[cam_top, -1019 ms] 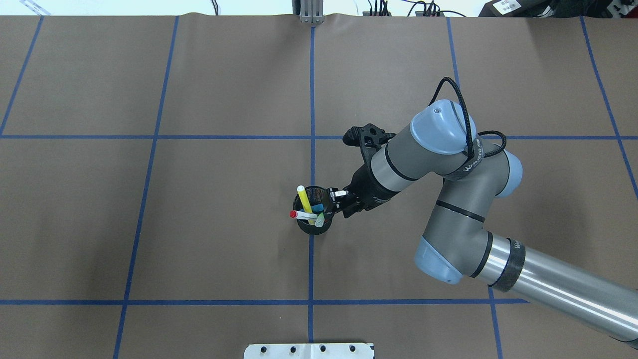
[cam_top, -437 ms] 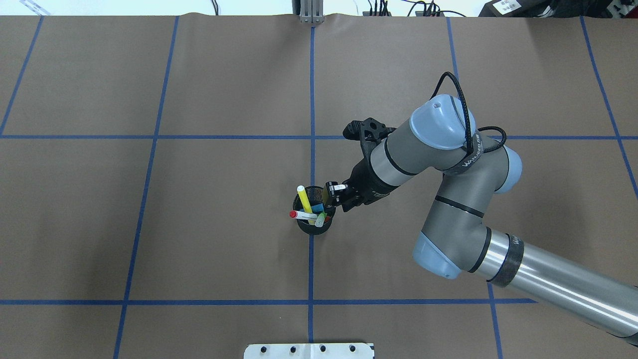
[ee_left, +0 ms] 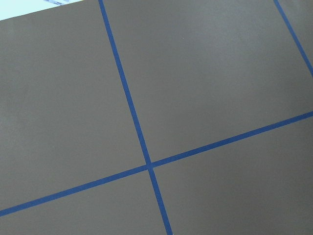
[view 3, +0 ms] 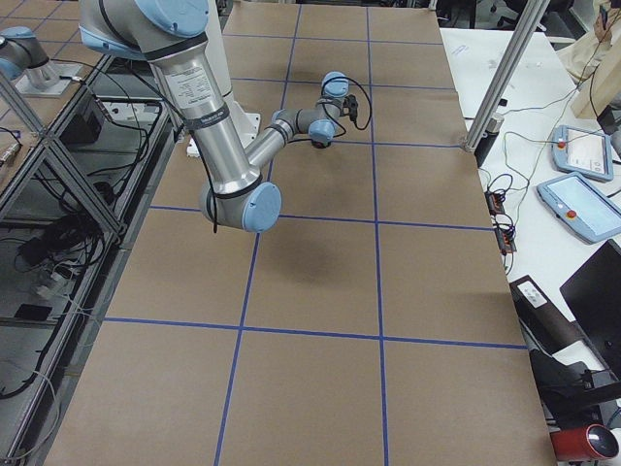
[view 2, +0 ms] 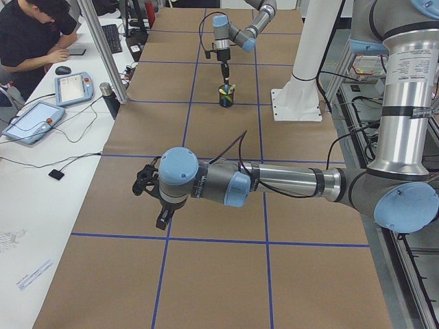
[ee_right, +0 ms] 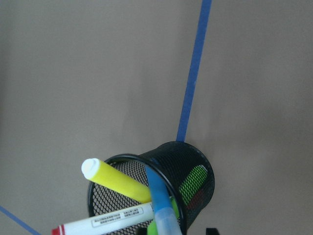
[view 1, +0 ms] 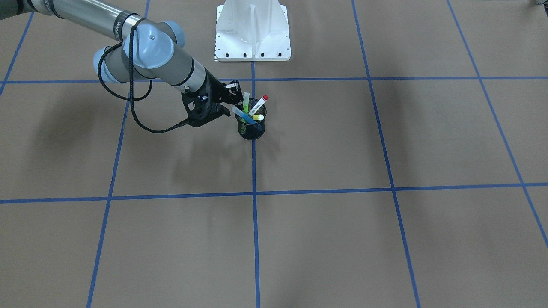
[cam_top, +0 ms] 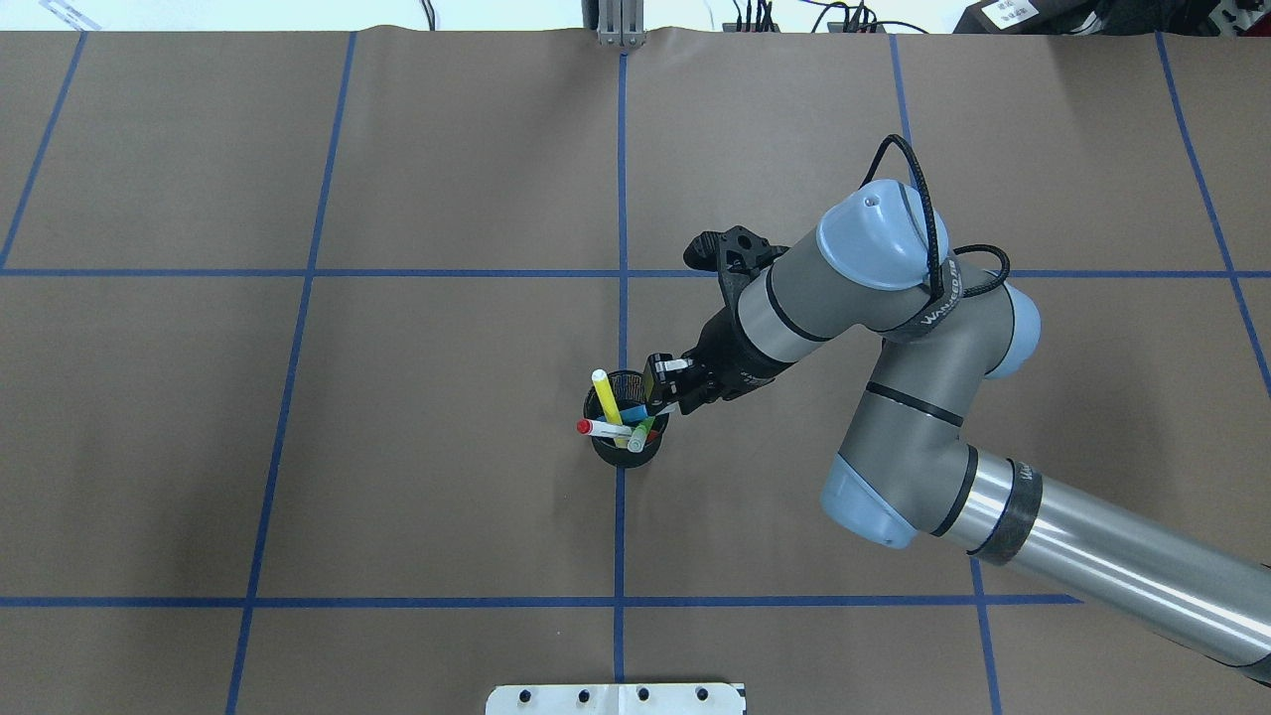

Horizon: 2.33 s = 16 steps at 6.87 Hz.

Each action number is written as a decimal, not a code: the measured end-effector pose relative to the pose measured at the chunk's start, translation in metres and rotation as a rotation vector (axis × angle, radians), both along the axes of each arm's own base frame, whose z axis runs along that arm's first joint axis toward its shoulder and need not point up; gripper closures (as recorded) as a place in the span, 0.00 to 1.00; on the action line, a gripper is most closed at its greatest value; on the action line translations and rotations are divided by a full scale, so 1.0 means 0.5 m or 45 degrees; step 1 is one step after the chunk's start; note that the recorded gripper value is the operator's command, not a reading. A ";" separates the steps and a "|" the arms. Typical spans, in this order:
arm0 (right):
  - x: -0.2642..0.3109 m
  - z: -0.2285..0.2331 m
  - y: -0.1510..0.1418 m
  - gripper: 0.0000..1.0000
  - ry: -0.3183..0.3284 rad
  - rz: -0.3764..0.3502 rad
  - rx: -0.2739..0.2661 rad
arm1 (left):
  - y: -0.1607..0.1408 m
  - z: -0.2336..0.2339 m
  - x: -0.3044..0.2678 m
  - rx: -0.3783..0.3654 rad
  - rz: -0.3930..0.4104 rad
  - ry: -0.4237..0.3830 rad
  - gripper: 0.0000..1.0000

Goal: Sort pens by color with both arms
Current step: 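Lower the right gripper and close it on the blue marker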

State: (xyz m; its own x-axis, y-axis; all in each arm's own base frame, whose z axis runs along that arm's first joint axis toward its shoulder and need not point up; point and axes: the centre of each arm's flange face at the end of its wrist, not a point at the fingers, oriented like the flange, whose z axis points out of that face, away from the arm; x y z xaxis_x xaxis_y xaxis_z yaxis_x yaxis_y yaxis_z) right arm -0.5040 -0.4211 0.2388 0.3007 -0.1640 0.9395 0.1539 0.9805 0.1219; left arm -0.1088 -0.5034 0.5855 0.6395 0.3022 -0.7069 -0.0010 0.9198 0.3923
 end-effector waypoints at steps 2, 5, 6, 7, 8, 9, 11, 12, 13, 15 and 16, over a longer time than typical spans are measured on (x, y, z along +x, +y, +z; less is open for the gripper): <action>-0.002 0.000 0.001 0.53 0.000 -0.003 -0.001 | 0.000 0.000 0.000 0.000 0.000 0.000 0.00; -0.005 -0.001 0.007 0.57 -0.002 -0.008 -0.008 | 0.000 0.000 0.000 0.000 0.000 0.000 0.00; -0.006 -0.005 0.007 0.60 -0.005 -0.007 -0.007 | 0.000 0.000 0.000 0.000 0.000 0.001 0.00; -0.007 -0.008 0.008 0.60 -0.008 -0.008 -0.006 | 0.000 0.000 0.000 0.000 0.000 0.001 0.00; -0.008 -0.010 0.008 0.61 -0.009 -0.008 -0.005 | 0.000 0.000 0.000 0.000 0.000 0.000 0.00; -0.008 -0.011 0.008 0.61 -0.010 -0.009 -0.005 | 0.000 0.000 0.000 0.000 0.000 0.000 0.00; -0.008 -0.011 0.009 0.60 -0.011 -0.009 -0.004 | 0.000 0.000 -0.001 0.000 -0.001 0.000 0.00; -0.008 -0.012 0.009 0.60 -0.011 -0.009 -0.004 | 0.000 0.000 -0.001 0.000 -0.002 0.000 0.00; -0.008 -0.013 0.009 0.60 -0.012 -0.009 -0.003 | 0.000 0.000 -0.001 0.000 -0.002 0.001 0.00; -0.007 -0.013 0.008 0.60 -0.012 -0.008 -0.002 | 0.000 -0.001 -0.001 0.002 -0.001 0.000 0.00; -0.007 -0.014 0.007 0.60 -0.013 -0.006 -0.001 | 0.001 -0.001 0.000 0.002 -0.001 0.000 0.00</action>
